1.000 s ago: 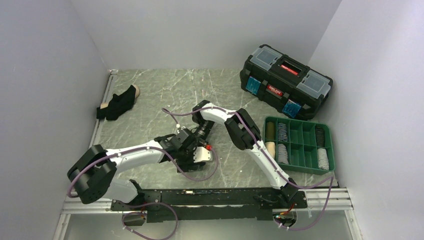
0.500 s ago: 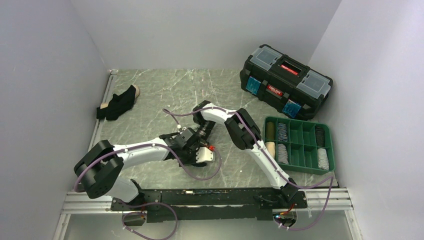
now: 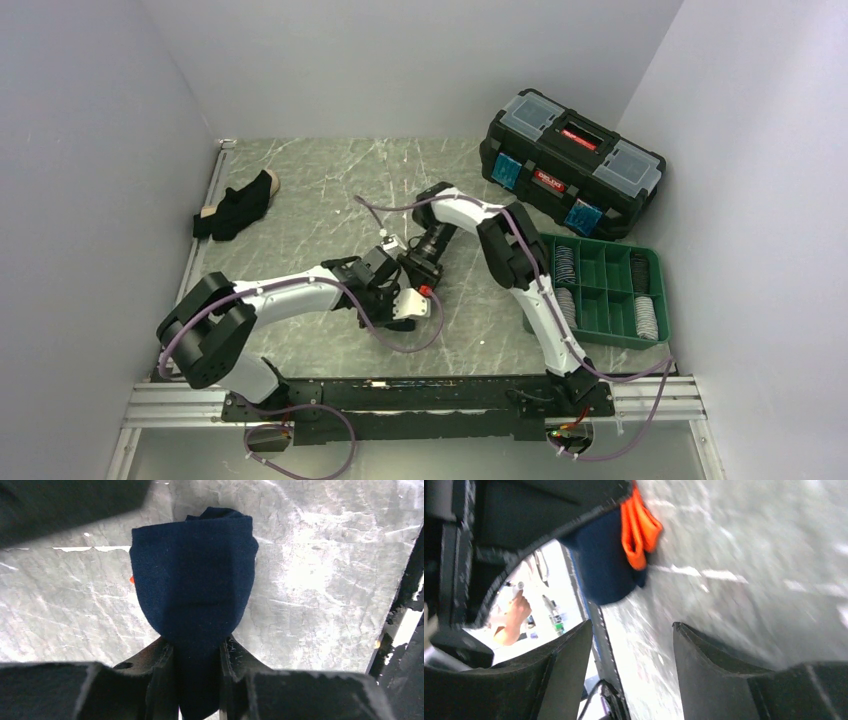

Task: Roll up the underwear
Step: Roll the underwear to the center of the board.

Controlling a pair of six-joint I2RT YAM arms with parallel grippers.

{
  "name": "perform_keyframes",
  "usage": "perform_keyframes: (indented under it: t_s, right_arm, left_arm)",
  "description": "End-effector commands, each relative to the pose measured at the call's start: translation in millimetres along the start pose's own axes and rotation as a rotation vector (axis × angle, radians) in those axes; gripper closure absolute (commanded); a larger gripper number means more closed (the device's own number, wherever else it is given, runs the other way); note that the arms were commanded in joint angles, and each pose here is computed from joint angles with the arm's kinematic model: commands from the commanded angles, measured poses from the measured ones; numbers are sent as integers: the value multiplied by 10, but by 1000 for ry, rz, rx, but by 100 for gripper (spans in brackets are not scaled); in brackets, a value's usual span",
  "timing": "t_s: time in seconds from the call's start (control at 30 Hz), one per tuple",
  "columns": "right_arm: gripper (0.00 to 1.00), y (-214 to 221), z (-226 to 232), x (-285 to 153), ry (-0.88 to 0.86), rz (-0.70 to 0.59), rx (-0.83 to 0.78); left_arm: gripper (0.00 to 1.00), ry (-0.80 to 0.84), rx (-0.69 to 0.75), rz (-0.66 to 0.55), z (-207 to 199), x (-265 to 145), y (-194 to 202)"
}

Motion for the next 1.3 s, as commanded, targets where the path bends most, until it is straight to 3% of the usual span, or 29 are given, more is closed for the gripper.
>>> perform_keyframes:
  t_s: [0.0,0.5,0.77,0.93,1.27]
  right_arm:
    - [37,60,-18,-390,129,-52,-103]
    - [39,436,302,-1428,424,-476,-153]
    - [40,594,731,-1454,533,-590,-341]
    - [39,644,988,-1251,628,-562,-456]
    - [37,467,1332,-537,795,-333,-696]
  left_arm:
    - [100,142,-35,78,-48,156,233]
    - [100,377,-282,-2,379,62,303]
    - [100,483,-424,-22,606,106,385]
    - [100,511,-488,-22,705,136,379]
    - [100,583,-556,-8,778,168,343]
Point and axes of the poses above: each gripper's point midway between its finger pads, its own x axis out along the fingers, its own z axis along the line the jaws close on, y = z × x, the point moved 9 cm from there along -x, back along the fingers, and after that the axes turned 5 degrees about -x, right-handed, at the moved point
